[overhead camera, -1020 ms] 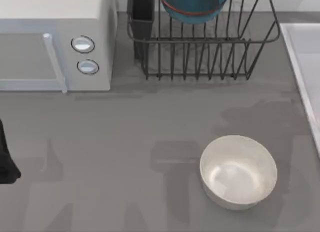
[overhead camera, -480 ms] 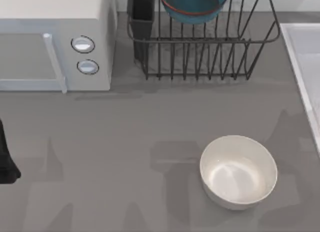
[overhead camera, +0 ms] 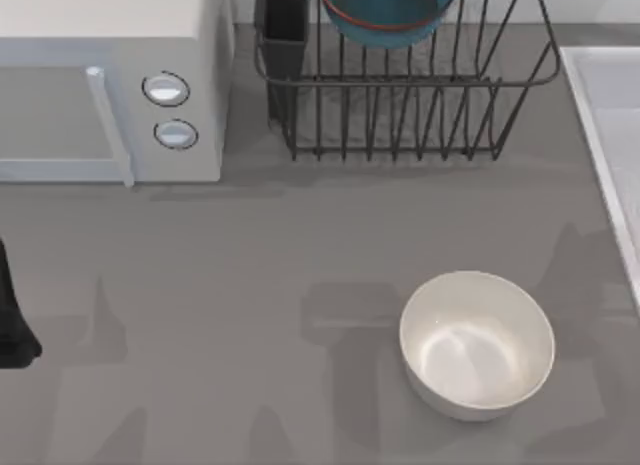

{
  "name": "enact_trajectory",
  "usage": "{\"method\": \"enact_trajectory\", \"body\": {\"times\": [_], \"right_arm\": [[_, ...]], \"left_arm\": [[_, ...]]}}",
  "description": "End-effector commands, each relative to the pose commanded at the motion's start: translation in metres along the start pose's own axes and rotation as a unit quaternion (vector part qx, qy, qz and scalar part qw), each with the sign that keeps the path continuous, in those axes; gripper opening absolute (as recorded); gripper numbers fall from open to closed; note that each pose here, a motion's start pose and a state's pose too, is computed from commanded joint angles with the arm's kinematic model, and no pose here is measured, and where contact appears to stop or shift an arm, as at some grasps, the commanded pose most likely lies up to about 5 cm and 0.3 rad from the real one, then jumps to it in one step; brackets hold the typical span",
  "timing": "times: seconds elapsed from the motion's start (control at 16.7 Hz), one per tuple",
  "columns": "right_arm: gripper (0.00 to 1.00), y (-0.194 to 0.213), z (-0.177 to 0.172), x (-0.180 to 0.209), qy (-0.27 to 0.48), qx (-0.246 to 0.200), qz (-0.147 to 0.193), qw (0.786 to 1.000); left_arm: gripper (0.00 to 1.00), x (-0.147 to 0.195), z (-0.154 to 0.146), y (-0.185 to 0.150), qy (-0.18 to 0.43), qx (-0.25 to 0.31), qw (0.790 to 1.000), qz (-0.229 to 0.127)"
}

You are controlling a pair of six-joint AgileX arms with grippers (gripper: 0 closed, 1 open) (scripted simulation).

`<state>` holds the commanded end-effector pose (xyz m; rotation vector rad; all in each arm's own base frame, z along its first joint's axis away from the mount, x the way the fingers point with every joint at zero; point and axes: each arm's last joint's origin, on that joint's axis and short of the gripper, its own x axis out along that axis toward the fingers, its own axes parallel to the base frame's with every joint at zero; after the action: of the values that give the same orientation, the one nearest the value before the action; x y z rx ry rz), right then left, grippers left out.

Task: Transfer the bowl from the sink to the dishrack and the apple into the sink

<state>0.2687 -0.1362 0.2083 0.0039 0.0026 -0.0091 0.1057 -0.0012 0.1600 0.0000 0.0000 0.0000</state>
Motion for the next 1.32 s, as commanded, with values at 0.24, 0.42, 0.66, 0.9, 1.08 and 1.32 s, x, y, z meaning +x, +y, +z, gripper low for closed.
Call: {"method": "enact_trajectory", "body": {"times": [0.24, 0.42, 0.66, 0.9, 1.08, 1.32], "right_arm": [[0.00, -0.009, -0.025, 0.005, 0.006, 0.003, -0.012, 1.000], [0.00, -0.014, -0.062, 0.010, 0.008, 0.004, -0.014, 1.000], [0.00, -0.011, -0.111, 0.008, -0.003, -0.003, -0.008, 1.000], [0.00, -0.003, -0.143, 0.001, -0.003, -0.003, -0.001, 1.000], [0.00, -0.001, -0.149, -0.001, -0.001, -0.002, 0.000, 1.000], [0.08, -0.001, -0.149, -0.001, -0.001, -0.002, 0.000, 1.000]], "left_arm": [[1.00, 0.000, 0.000, 0.000, 0.000, 0.000, 1.000, 0.000], [1.00, 0.000, 0.000, 0.000, 0.000, 0.000, 1.000, 0.000], [1.00, 0.000, 0.000, 0.000, 0.000, 0.000, 1.000, 0.000], [1.00, 0.000, 0.000, 0.000, 0.000, 0.000, 1.000, 0.000], [1.00, 0.000, 0.000, 0.000, 0.000, 0.000, 1.000, 0.000], [1.00, 0.000, 0.000, 0.000, 0.000, 0.000, 1.000, 0.000]]}}
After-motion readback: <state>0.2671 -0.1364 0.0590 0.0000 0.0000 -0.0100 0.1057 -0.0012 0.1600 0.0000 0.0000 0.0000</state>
